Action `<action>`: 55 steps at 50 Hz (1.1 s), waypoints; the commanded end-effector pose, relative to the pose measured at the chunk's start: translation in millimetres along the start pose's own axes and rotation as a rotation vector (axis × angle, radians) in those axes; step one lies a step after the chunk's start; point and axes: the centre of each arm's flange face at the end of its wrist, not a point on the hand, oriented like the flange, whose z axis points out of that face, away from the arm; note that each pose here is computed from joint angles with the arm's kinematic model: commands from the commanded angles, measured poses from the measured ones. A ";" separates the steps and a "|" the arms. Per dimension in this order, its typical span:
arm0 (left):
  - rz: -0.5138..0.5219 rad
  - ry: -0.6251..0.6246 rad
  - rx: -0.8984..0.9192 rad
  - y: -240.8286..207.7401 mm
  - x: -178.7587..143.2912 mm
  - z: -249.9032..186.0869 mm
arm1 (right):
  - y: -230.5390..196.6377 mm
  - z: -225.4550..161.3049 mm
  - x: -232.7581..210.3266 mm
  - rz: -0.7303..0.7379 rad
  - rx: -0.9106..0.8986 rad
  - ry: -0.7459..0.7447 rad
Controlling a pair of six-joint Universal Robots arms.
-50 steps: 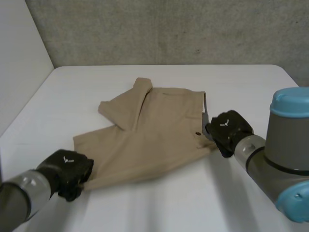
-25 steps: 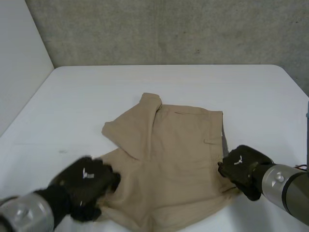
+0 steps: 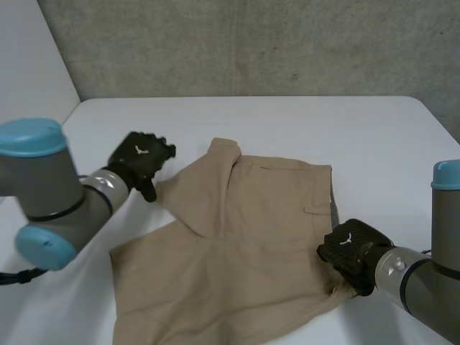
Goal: Fold the shorts.
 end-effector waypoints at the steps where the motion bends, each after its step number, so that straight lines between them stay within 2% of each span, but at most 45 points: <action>1: -0.011 0.043 -0.065 20.1 12.5 28.9 | -1.3 2.5 2.1 -0.004 0.019 0.022; 14: 0.020 0.014 -0.105 38.9 13.9 47.9 | -1.9 4.7 3.3 -0.007 0.030 0.034; 21: 0.180 -0.158 -0.248 53.1 -0.9 45.3 | -4.8 7.3 10.9 0.000 0.041 0.086; 25: 0.277 -0.238 -0.349 55.6 4.6 32.7 | -1.5 11.9 14.0 0.024 0.016 0.119; 29: 0.313 -0.244 -0.368 49.5 13.3 20.8 | 1.8 16.3 13.9 0.030 -0.009 0.119; 36: 0.317 -0.172 -0.324 42.8 30.7 12.6 | -4.0 14.7 5.2 0.028 0.012 0.101; 43: 0.297 -0.194 -0.269 23.3 27.0 6.9 | -4.9 13.9 4.7 0.038 0.017 0.102; 49: 0.208 -0.241 -0.209 -0.3 14.1 -8.0 | -8.9 12.8 8.6 0.064 0.037 0.113; 55: 0.059 -0.273 -0.150 -23.2 5.0 -45.4 | -27.5 6.8 26.7 0.205 0.121 0.167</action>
